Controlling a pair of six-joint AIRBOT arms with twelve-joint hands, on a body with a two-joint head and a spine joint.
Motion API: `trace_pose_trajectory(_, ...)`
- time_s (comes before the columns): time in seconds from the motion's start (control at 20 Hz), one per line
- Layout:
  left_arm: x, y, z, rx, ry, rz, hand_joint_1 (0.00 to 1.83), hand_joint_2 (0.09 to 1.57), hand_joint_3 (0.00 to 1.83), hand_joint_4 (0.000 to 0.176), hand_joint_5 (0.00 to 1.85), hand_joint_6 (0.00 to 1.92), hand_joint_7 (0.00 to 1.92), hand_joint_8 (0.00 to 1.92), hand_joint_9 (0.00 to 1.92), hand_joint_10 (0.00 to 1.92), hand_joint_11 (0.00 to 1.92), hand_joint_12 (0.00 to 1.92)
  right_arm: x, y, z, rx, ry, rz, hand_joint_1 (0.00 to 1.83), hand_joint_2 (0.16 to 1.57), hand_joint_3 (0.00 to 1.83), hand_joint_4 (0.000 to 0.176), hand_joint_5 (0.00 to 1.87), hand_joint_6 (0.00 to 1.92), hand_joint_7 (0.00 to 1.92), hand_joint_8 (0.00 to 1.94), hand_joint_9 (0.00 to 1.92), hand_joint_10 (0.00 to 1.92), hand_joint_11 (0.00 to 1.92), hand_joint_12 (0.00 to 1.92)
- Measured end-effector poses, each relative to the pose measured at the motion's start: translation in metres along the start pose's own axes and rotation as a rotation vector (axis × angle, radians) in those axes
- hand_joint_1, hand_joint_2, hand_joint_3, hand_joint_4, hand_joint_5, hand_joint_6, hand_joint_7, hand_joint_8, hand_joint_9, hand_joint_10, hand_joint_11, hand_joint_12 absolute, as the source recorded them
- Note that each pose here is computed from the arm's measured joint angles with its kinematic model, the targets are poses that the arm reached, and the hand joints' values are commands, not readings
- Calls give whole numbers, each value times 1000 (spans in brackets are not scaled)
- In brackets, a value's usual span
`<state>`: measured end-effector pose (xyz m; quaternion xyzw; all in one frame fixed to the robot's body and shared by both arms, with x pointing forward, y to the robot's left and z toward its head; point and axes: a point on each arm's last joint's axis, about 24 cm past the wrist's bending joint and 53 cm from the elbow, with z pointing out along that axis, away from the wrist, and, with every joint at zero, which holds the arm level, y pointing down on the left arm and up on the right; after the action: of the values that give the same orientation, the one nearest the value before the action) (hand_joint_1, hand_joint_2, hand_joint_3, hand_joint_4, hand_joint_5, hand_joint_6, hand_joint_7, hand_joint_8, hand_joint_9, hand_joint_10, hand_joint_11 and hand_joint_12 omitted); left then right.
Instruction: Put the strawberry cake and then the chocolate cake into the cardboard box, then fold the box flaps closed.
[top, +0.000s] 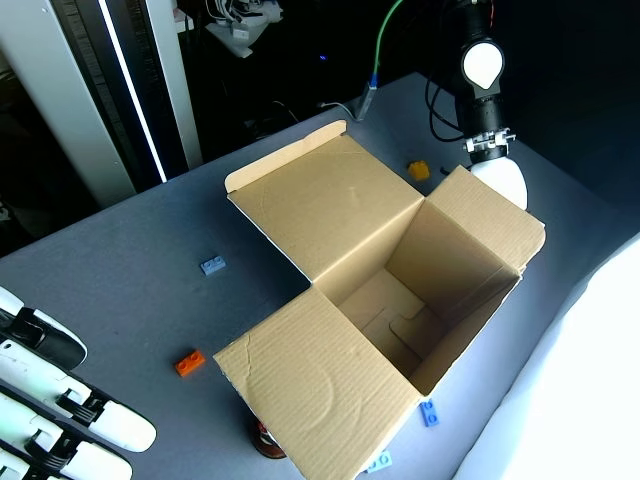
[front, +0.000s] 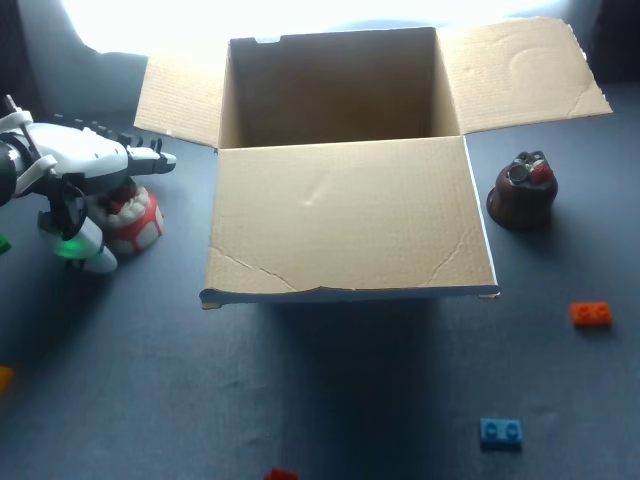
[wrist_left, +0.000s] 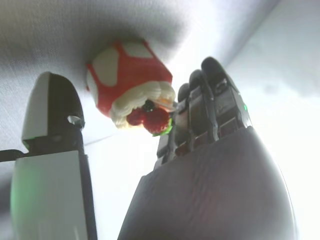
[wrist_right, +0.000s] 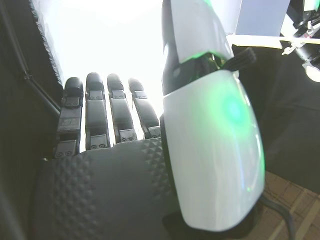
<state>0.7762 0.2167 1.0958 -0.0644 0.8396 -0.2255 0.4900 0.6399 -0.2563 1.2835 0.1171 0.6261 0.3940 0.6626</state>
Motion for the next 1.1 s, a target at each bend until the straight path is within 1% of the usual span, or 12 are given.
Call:
trace_pose_trajectory(0.15,1,1,0,-1,2,-1,1153,1012,9,43,92,3,117,2,156,3,0,683,-1,2,0,-6,-4,-5,1127,994,0,0,33,9,82,6,107,14,0,193)
trace_pose_trajectory(0.3,1,0,0,0,3,-1,1171,1007,5,46,142,19,159,15,166,5,0,700,-1,2,0,-7,-3,-9,1164,995,0,0,20,5,41,5,64,10,0,5)
trace_pose_trajectory(0.45,2,0,0,1,4,-2,1176,1010,4,45,206,19,225,12,228,15,0,790,1,3,0,-10,0,-13,1120,1004,2,0,16,6,48,10,73,13,33,19)
trace_pose_trajectory(0.55,3,-2,0,3,4,-2,1173,1006,1,41,343,30,388,22,376,36,4,1017,1,3,0,-11,1,-16,1146,992,0,0,35,13,61,12,68,9,36,30)
trace_pose_trajectory(0.6,4,-3,0,5,6,-5,1163,1009,2,39,387,24,454,20,430,34,7,1117,1,3,0,-10,1,-16,1155,987,0,0,50,2,66,10,82,6,6,138)
trace_pose_trajectory(0.65,4,-4,0,7,8,-5,1152,1012,2,33,458,27,562,31,522,50,66,1199,1,3,0,-11,0,-17,1150,991,1,0,54,1,66,6,89,6,0,226)
trace_pose_trajectory(0.75,5,-5,0,8,10,-5,1153,1029,4,16,546,26,682,37,681,100,135,1312,1,3,0,-10,0,-16,1122,1011,8,0,24,1,72,5,90,5,0,203)
trace_pose_trajectory(0.8,5,-4,0,6,7,-6,1173,1022,1,11,625,21,729,56,713,211,189,1370,1,4,0,-13,0,-19,1116,1016,8,0,35,4,77,4,96,6,0,259)
trace_pose_trajectory(0.85,4,-4,0,5,6,-6,1198,1023,1,0,697,27,749,141,609,646,242,1456,1,4,0,-14,1,-18,1123,1009,4,0,58,10,88,4,102,7,0,294)
trace_pose_trajectory(0.9,3,-4,0,6,3,-11,1218,1017,0,0,762,57,645,486,522,1002,283,1536,2,5,-1,-14,1,-17,1112,1012,5,0,67,12,96,6,108,9,0,304)
trace_pose_trajectory(1.0,2,-5,0,8,2,-16,1265,1018,2,0,827,111,472,1004,486,1238,368,1521,3,6,-1,-16,4,-18,1119,1012,4,0,78,9,103,2,117,9,0,304)
trace_pose_trajectory(1.1,2,-6,0,10,2,-19,1302,1008,0,0,789,271,503,1068,517,1239,395,1534,3,6,-1,-16,4,-18,1123,1025,8,0,71,4,89,2,110,4,0,238)
